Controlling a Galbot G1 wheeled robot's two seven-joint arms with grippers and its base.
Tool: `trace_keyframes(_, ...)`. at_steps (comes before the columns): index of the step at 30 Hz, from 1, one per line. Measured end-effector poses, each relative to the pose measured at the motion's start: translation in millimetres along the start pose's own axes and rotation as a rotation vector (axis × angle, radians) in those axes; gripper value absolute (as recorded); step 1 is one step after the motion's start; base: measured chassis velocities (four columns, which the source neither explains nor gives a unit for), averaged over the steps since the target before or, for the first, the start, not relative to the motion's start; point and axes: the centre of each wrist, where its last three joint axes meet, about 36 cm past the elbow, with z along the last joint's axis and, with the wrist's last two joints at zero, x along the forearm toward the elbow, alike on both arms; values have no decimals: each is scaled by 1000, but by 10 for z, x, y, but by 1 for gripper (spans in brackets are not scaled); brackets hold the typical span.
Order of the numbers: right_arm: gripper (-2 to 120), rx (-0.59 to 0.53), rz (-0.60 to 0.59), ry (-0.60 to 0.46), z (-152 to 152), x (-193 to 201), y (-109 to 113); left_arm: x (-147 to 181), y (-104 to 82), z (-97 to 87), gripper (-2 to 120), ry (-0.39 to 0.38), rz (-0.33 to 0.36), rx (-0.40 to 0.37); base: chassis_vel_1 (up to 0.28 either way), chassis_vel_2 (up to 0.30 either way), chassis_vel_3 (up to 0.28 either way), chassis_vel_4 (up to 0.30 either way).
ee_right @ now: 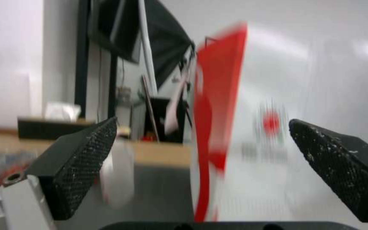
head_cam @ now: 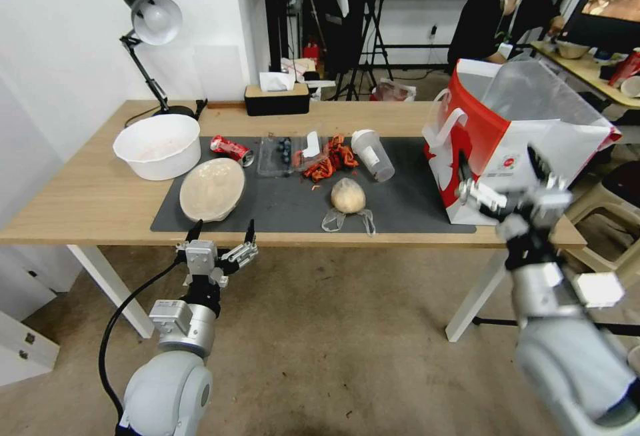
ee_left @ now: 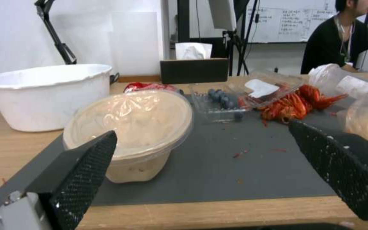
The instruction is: Pick up the trash from the table and place it into the takeout bag.
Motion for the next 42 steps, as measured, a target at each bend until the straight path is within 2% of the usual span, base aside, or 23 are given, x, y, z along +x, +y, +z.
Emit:
trace_keyframes(2, 100, 0, 2, 5, 31, 25, 5, 0, 0, 1, 100, 0, 0, 0, 0, 0, 0, 0)
trace_keyframes(4, 100, -11, 20, 44, 264, 184, 44, -2, -3, 12, 100, 1, 0, 2, 0, 0, 0, 0)
trace_keyframes(8, 100, -21, 37, 75, 422, 261, 60, -5, -11, 20, 100, 2, 1, 3, 0, 0, 0, 0)
trace_keyframes(19, 100, -40, 51, 80, 458, 208, 98, 0, -19, 37, 100, 5, 3, 3, 0, 0, 0, 0)
trace_keyframes(26, 100, -128, 20, 114, 269, -98, 367, 16, 4, 38, 100, 5, -1, -4, 0, 0, 0, 0)
trace_keyframes(31, 100, -174, -17, 157, 188, -291, 462, 35, 21, 33, 100, 6, -6, -6, 0, 0, 0, 0)
trace_keyframes(35, 100, -241, -67, 219, 169, -652, 593, 50, 24, 29, 100, 4, -14, -5, 0, 0, 0, 0)
trace_keyframes(42, 100, -284, -128, 303, 119, -1066, 846, 67, 52, 22, 100, 3, -29, -8, 0, 0, 0, 0)
